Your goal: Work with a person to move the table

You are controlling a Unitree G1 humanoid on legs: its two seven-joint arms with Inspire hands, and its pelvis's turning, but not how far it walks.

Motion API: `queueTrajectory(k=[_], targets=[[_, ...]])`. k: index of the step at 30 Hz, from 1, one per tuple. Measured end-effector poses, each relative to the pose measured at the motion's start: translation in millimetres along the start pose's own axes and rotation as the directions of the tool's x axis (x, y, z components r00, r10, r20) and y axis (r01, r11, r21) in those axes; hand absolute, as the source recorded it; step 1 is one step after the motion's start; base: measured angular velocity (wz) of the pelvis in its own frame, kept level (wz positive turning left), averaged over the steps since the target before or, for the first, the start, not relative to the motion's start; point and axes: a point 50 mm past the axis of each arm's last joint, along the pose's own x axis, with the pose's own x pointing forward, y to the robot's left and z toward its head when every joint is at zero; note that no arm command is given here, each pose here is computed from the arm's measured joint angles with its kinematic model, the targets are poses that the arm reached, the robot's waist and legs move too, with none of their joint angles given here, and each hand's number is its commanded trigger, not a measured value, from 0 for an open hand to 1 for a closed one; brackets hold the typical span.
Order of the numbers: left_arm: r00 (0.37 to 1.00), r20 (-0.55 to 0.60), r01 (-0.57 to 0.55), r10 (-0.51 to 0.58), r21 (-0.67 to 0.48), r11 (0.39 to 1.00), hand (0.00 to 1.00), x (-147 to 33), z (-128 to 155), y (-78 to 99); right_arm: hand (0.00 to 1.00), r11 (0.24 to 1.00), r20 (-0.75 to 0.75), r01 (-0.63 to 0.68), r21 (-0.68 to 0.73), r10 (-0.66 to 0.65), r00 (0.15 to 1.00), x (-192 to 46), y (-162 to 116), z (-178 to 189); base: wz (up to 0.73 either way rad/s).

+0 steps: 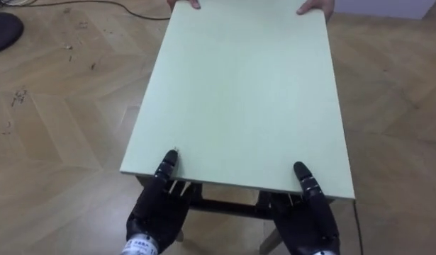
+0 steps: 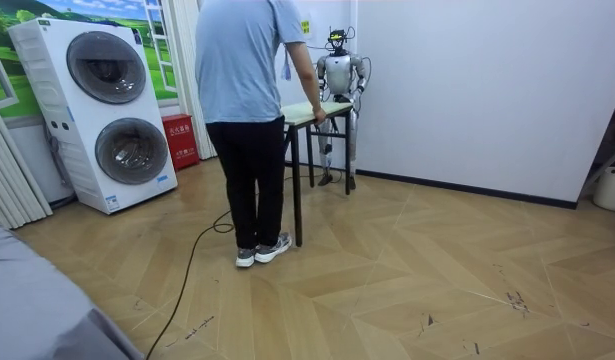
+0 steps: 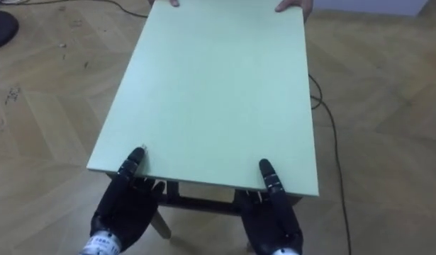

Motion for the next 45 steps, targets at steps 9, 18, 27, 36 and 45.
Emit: queueTrajectory(k=[9, 18, 27, 36, 45], targets=[[1.0, -0.003, 0.006, -0.006, -0.002, 1.0, 1.0, -4.5, 0, 1.1, 1.0, 1.0, -0.005, -0.004, -0.02, 0.004, 1.0, -1, -1, 3, 0.01], [1.0, -0.007, 0.008, -0.008, -0.019, 1.0, 1.0, -4.7, -3, -0.3, 1.0, 0.999, 0.004, -0.013, -0.041, 0.013, 1.0, 0, 0, 7, 0.31], [0.999, -0.015, 0.031, -0.032, -0.049, 0.998, 1.0, -0.7, -10, -7.6, 1.0, 0.996, 0.048, -0.049, -0.076, 0.053, 0.997, 0, 6, 15, 0.88], [0.999, 0.007, 0.053, -0.053, -0.03, 0.998, 1.0, 2.8, -3, -10.7, 1.0, 0.996, 0.051, -0.063, -0.061, 0.066, 0.996, 4, 10, 10, 0.58], [1.0, 0.006, 0.029, -0.028, -0.035, 0.999, 1.0, 0.3, -3, -6.4, 1.0, 0.995, 0.021, -0.061, -0.075, 0.062, 0.998, 3, 8, 5, 0.43]])
